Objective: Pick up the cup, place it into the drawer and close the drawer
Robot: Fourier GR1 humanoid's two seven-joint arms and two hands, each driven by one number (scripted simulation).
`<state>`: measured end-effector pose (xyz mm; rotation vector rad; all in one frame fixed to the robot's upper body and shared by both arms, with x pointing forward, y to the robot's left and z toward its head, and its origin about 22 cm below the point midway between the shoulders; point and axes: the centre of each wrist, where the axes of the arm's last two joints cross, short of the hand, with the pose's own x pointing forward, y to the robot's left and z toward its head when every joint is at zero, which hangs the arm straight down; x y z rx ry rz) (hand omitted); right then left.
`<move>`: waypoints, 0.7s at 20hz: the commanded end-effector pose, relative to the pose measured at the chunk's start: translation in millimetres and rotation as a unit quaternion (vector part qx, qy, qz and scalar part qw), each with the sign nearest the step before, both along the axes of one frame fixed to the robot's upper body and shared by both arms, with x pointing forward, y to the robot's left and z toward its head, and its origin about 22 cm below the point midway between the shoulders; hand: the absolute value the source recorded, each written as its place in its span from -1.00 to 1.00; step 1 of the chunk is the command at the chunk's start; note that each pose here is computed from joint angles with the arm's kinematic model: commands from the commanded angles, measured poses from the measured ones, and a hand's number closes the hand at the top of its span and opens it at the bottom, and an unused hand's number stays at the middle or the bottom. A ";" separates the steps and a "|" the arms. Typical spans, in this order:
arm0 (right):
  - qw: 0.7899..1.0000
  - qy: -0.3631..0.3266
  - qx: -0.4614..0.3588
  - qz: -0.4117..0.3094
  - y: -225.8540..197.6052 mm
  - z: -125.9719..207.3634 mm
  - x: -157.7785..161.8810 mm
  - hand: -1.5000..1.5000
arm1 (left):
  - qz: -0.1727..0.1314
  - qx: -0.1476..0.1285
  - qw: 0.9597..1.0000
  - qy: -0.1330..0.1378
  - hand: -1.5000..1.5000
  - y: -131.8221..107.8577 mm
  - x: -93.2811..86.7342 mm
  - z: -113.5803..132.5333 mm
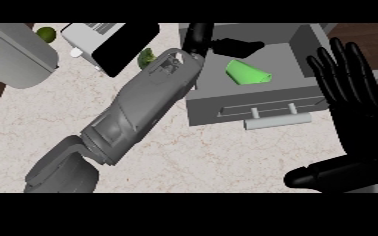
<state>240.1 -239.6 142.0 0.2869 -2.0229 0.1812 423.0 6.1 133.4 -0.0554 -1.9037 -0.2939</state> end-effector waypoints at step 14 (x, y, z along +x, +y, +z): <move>0.996 0.007 -0.082 0.039 -28.0 10.3 -19.7 1.00 | -0.026 -0.162 0.986 -0.017 -1.00 36.4 5.3 30.6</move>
